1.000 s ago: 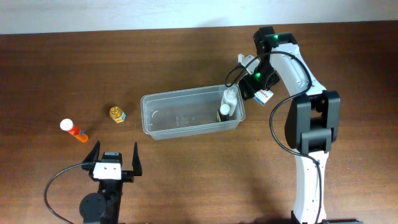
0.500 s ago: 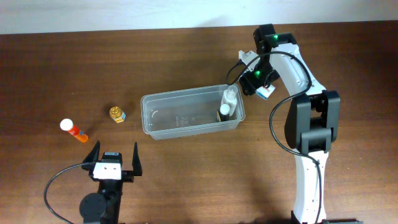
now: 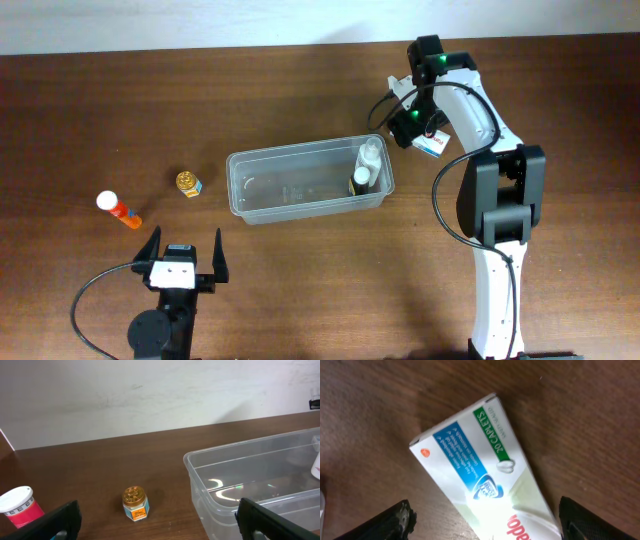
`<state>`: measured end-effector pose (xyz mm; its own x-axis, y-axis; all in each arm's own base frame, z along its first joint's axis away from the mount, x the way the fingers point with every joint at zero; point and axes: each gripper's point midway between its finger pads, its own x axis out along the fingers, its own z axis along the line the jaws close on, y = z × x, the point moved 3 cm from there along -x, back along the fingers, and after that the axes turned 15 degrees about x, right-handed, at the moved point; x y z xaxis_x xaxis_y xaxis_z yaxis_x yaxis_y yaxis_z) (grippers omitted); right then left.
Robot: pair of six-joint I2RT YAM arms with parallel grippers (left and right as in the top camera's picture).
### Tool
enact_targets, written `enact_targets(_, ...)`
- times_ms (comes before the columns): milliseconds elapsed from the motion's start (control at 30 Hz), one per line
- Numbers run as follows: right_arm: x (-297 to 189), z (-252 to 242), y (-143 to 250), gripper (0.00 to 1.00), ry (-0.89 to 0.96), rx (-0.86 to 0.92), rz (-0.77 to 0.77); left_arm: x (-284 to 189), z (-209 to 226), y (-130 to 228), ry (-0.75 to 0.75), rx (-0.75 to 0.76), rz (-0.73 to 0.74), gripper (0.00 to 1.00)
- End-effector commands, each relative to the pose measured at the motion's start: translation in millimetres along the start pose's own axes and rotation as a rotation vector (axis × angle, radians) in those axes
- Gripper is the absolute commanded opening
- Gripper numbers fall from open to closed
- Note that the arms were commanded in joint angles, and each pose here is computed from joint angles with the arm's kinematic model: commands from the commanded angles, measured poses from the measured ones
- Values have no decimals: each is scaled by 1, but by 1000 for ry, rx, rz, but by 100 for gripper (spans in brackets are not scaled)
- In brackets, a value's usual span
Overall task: Pack container
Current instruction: 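Grasp the Panadol box by its end and lift it upright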
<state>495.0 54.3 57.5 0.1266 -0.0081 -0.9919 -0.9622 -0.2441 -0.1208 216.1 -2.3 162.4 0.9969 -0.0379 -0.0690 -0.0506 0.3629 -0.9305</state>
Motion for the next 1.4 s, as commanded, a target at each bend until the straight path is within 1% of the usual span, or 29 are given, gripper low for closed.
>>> enact_targets(0,4,-6,-6,86,16,-8,-15,0,-1,1,3,9,-2,99)
enact_targets(333,5,-19,-8,88,20,12,-31,0,-1,1,4,9,-1,100)
enact_targets(533,9,-15,-7,88,-46,13,-34,0,-1,1,4,9,-1,99)
enact_targets(867,25,-11,2,86,-73,28,23,0,-1,1,4,9,-1,99)
enact_targets(933,25,-12,3,83,-70,54,28,0,-1,1,3,9,-2,99)
enact_targets(1100,27,-13,6,78,-62,136,44,0,-1,1,3,9,-1,99)
enact_targets(1133,27,-13,6,75,-62,157,46,0,-1,1,4,9,-1,99)
enact_targets(1267,27,-19,10,67,-8,303,63,0,-1,1,4,9,-1,99)
enact_targets(1367,27,-19,14,62,-4,386,82,0,-1,1,3,9,-1,99)
